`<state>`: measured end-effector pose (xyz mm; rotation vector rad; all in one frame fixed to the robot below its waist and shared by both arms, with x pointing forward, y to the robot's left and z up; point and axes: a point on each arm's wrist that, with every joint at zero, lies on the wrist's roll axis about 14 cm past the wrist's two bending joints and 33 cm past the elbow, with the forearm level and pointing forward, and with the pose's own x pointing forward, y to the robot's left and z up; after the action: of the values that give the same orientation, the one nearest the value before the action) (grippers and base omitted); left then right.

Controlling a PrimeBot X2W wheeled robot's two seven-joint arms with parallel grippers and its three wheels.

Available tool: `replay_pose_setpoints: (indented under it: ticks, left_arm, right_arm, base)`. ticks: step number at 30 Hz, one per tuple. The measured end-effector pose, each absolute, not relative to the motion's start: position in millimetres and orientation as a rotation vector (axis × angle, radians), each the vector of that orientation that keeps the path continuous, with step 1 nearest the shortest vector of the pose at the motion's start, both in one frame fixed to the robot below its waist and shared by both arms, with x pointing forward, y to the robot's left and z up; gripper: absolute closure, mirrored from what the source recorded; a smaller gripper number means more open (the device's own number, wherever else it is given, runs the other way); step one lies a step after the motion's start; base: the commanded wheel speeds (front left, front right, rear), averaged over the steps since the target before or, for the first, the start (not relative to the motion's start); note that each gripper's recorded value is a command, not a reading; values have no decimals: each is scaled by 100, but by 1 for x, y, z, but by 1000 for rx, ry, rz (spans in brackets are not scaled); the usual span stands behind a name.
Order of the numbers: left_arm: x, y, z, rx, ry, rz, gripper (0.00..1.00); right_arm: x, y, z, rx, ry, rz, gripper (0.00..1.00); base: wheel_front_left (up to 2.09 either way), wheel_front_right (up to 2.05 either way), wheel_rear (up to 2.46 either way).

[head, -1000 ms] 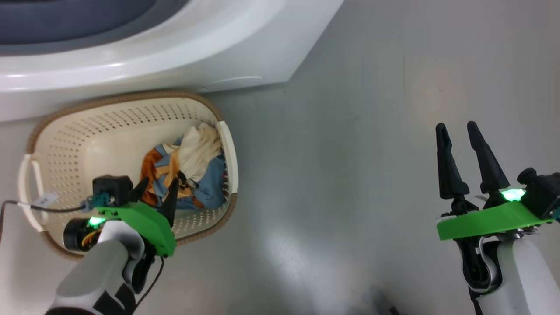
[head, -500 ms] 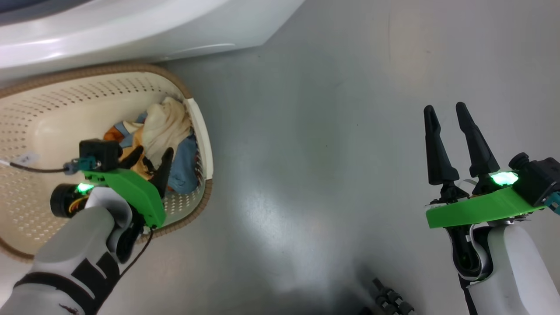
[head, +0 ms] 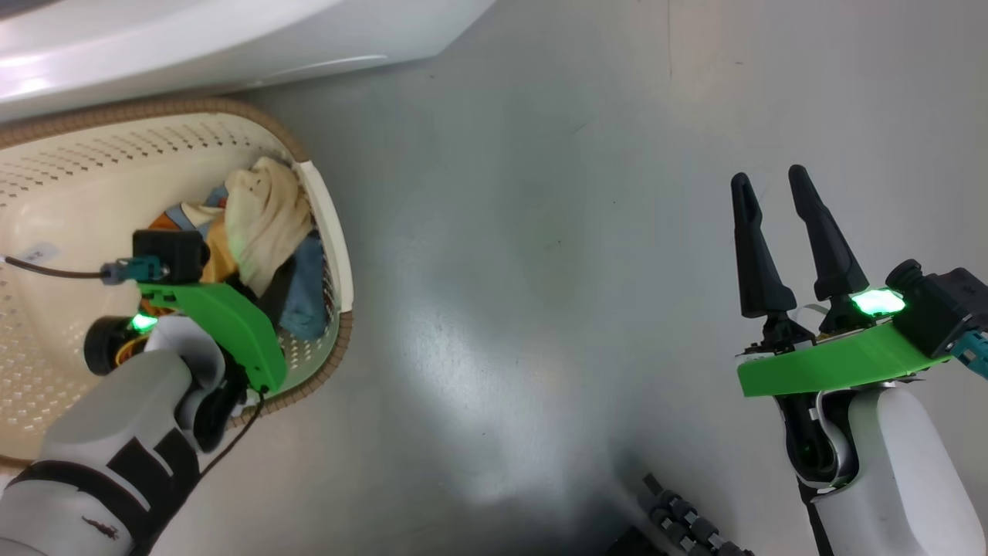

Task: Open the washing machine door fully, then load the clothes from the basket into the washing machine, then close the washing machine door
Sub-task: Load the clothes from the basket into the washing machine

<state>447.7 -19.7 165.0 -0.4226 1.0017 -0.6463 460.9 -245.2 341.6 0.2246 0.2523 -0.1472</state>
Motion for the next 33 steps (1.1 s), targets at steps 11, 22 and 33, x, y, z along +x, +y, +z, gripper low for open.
replay_pose_setpoints:
  ticks: [11,22,33]
  left_arm:
    - [460,-11,188,-441,948,-601,100]
    - [470,26,229,-454,853,-481,100]
    - [469,71,294,-424,664,-380,100]
  right_arm:
    - [466,-245,362,213,205,-128,0]
    - [467,-234,392,229,147,-81,0]
    - [450,-221,422,229,116,-13,0]
  base:
    - [0,0,0]
    - [0,0,0]
    - [0,0,0]
